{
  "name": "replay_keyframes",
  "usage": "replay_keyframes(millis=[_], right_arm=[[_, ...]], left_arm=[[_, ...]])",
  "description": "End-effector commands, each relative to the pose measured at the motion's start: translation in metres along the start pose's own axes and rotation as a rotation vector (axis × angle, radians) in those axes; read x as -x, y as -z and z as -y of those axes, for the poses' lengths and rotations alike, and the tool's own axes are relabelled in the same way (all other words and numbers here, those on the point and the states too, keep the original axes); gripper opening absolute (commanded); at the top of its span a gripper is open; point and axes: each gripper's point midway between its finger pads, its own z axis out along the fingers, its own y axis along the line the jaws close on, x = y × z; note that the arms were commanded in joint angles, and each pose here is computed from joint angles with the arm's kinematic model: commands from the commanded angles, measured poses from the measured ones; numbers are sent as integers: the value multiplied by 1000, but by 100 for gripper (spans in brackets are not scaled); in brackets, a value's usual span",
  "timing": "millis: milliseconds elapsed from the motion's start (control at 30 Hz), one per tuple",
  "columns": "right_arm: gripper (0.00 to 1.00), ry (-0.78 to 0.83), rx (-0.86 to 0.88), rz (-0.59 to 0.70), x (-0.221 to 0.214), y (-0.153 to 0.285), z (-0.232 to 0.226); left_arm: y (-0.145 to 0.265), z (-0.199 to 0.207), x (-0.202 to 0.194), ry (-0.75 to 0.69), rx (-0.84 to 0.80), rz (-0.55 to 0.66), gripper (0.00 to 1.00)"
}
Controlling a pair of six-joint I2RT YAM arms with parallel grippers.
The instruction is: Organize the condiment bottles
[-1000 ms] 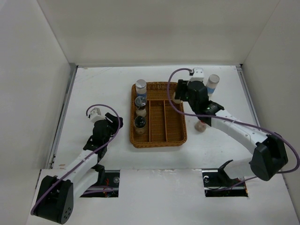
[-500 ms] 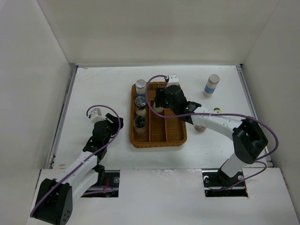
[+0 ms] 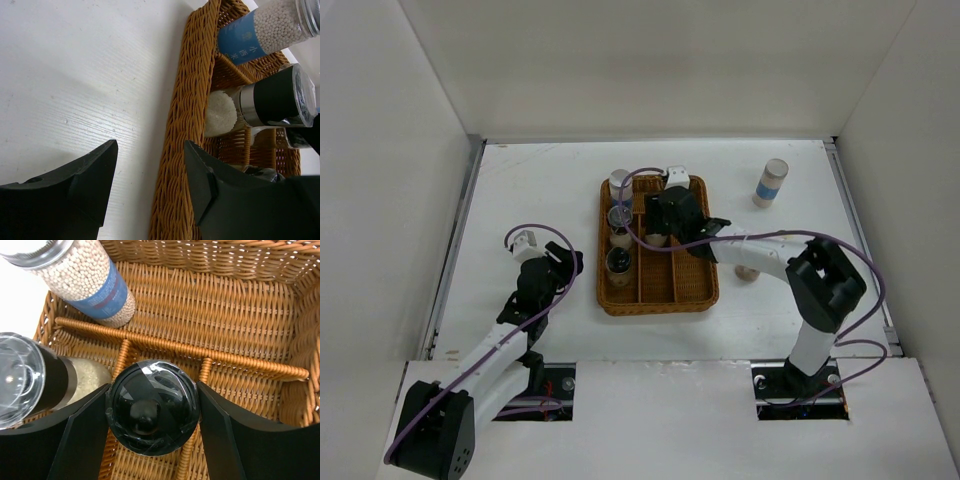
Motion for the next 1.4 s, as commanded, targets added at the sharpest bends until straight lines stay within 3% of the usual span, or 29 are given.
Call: replay_keyframes(millis=[0,200,400,500,600,700,800,867,1000,1167,1367], right_arm=[[62,-67,41,178,59,3,-23],[85,-77,62,192,69,16,-27],[85,-99,76,244,89,54,-16],[72,-124,43,276,92,78,13],[43,-147,-23,300,85,107,53],[34,-162,-111,290,71,131,93],[40,-166,-202,252,51,155,127],[57,-160,-270,219,35,169,148],[73,-170,-392,184,11,182,175],[75,-178,-498,66,-25,177,191],[74,-251,-505,31,-45,166,201]], left_arm=[[0,2,1,-11,-23,11,54],[0,2,1,-8,-23,13,54],[-1,8,4,-4,-35,18,54],[-1,12,7,0,-46,27,54],[0,13,8,3,-50,29,54],[0,13,7,8,-53,30,54],[-1,16,7,13,-63,33,54],[-1,20,8,15,-75,34,54],[-1,33,9,13,-105,32,54],[0,43,5,-2,-132,16,54],[0,39,-1,1,-131,8,54]])
